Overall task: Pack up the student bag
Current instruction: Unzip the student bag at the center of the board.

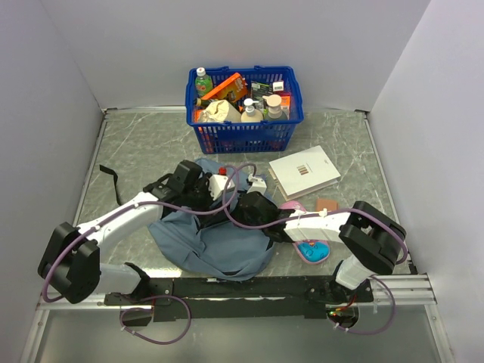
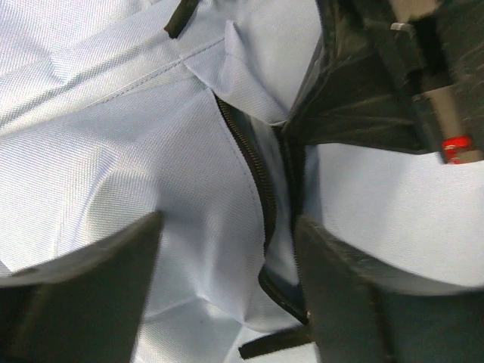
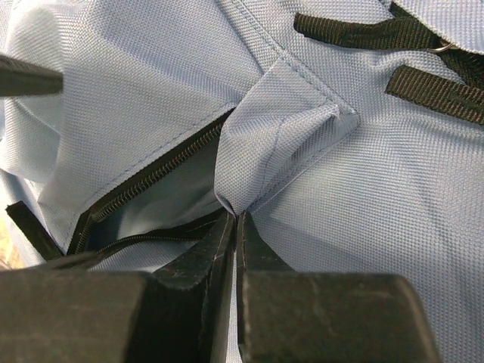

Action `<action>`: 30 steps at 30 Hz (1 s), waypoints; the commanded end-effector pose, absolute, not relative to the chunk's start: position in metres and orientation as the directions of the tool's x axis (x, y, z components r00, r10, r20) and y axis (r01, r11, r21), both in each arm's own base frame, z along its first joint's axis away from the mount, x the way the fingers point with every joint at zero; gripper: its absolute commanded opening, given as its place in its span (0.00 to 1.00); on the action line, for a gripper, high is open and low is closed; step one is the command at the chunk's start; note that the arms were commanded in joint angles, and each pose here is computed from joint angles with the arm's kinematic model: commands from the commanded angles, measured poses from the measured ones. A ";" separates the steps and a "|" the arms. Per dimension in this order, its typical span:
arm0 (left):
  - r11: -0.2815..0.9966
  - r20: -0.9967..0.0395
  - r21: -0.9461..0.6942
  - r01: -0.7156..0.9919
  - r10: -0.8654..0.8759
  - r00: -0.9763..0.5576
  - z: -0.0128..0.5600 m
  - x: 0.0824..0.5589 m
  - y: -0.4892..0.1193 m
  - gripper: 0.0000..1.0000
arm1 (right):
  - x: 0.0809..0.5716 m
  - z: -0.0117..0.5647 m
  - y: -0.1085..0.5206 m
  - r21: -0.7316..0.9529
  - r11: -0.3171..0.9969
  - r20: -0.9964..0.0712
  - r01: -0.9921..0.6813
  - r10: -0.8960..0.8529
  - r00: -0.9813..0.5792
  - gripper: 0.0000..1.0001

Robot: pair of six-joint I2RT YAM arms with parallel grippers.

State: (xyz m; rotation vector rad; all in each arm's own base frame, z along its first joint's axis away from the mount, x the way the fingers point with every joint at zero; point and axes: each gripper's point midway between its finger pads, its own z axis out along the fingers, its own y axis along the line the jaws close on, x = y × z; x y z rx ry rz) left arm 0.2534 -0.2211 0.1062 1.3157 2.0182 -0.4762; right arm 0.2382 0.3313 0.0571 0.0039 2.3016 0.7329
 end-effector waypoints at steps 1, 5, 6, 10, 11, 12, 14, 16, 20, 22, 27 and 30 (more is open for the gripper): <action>0.417 -0.665 0.170 0.893 0.717 -0.209 0.094 0.261 -0.213 0.69 | 0.236 0.060 0.328 0.520 0.832 -0.619 -0.194 0.211 -0.756 0.05; 0.451 -0.649 0.245 0.858 0.734 -0.200 0.096 0.272 -0.204 0.35 | 0.235 0.059 0.324 0.516 0.834 -0.620 -0.195 0.207 -0.757 0.04; 0.468 -0.658 0.264 0.843 0.727 -0.198 0.101 0.277 -0.204 0.13 | 0.235 0.059 0.324 0.516 0.834 -0.619 -0.195 0.205 -0.758 0.04; 0.468 -0.664 0.263 0.844 0.722 -0.193 0.113 0.277 -0.206 0.01 | 0.235 0.057 0.324 0.515 0.834 -0.615 -0.197 0.199 -0.763 0.03; 0.456 -0.680 0.252 0.854 0.711 -0.179 0.122 0.277 -0.212 0.01 | 0.234 0.057 0.325 0.513 0.835 -0.614 -0.197 0.197 -0.764 0.03; 0.451 -0.688 0.240 0.859 0.704 -0.177 0.128 0.275 -0.215 0.01 | 0.234 0.056 0.325 0.512 0.836 -0.614 -0.199 0.194 -0.765 0.03; 0.429 -0.705 0.201 0.881 0.687 -0.174 0.144 0.270 -0.223 0.01 | 0.234 0.058 0.325 0.513 0.834 -0.618 -0.202 0.195 -0.762 0.03; 0.373 -0.726 0.132 0.919 0.667 -0.166 0.159 0.257 -0.234 0.01 | 0.236 0.068 0.326 0.519 0.825 -0.634 -0.225 0.195 -0.749 0.03; 0.290 -0.752 0.019 0.957 0.635 -0.178 0.175 0.233 -0.246 0.01 | 0.241 0.097 0.323 0.508 0.813 -0.687 -0.285 0.184 -0.703 0.08; 0.268 -0.757 -0.017 0.963 0.626 -0.187 0.177 0.224 -0.248 0.01 | 0.243 0.115 0.320 0.505 0.804 -0.714 -0.314 0.185 -0.675 0.13; 0.273 -0.734 -0.023 0.962 0.649 -0.202 0.164 0.216 -0.238 0.01 | 0.246 0.133 0.308 0.508 0.793 -0.732 -0.335 0.193 -0.653 0.36; 0.288 -0.727 -0.031 0.957 0.651 -0.220 0.156 0.212 -0.233 0.01 | 0.248 0.139 0.294 0.508 0.804 -0.727 -0.308 0.209 -0.654 0.51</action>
